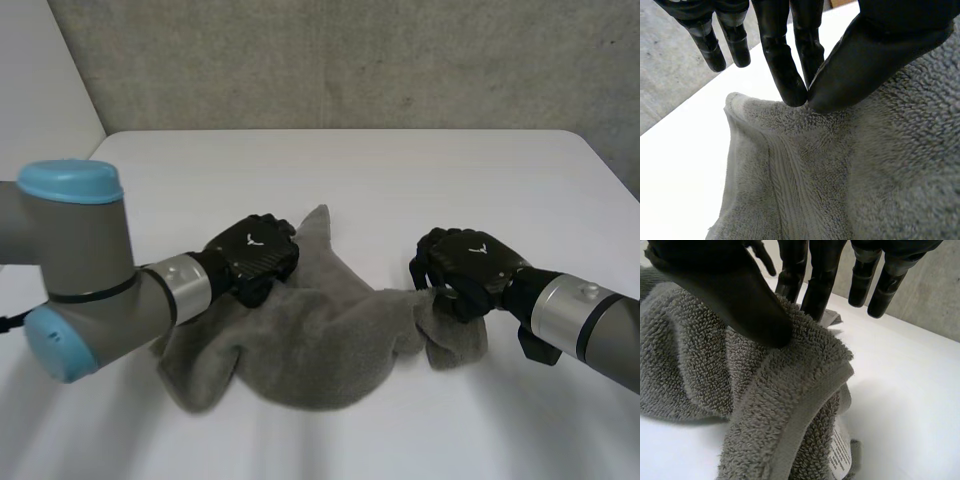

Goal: Fold the towel.

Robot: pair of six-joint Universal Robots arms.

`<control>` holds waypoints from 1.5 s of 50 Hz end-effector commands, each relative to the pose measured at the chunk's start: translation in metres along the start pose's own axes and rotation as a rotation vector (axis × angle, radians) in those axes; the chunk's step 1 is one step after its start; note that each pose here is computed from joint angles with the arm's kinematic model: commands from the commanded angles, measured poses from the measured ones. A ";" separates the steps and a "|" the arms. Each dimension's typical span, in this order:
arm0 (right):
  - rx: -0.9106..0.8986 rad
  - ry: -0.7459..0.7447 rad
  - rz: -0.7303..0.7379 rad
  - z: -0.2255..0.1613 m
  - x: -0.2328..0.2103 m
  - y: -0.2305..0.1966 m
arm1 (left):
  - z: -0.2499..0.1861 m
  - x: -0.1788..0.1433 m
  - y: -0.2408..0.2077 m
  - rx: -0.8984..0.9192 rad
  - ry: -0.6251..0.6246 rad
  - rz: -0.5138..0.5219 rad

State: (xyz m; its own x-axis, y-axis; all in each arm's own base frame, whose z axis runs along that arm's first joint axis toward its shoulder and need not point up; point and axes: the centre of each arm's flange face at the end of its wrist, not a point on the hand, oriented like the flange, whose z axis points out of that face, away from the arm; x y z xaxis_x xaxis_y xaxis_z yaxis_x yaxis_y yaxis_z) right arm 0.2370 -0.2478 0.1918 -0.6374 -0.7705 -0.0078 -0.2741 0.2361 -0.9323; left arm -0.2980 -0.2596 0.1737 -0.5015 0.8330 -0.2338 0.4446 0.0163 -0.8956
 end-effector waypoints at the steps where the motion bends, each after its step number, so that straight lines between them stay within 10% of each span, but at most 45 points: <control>1: 0.002 -0.115 -0.046 -0.004 -0.026 -0.003 | -0.037 0.014 0.002 -0.003 -0.015 -0.059; 14: -0.274 -0.395 -0.227 -0.047 -0.067 0.011 | -0.081 0.022 0.018 -0.039 -0.083 -0.103; 45: -0.139 -0.199 -0.121 -0.035 -0.030 -0.006 | -0.019 0.018 -0.048 0.197 -0.015 0.081; 75: -0.165 -0.192 -0.110 -0.030 -0.029 0.005 | 0.054 0.029 0.014 -0.012 0.147 0.262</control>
State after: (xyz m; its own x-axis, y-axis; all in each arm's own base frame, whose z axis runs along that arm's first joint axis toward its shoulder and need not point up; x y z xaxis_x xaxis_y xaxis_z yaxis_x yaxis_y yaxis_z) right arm 0.2324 -0.2064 0.1985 -0.4548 -0.8906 0.0083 -0.4568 0.2252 -0.8606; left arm -0.3474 -0.2657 0.1400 -0.2568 0.8727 -0.4154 0.5438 -0.2248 -0.8085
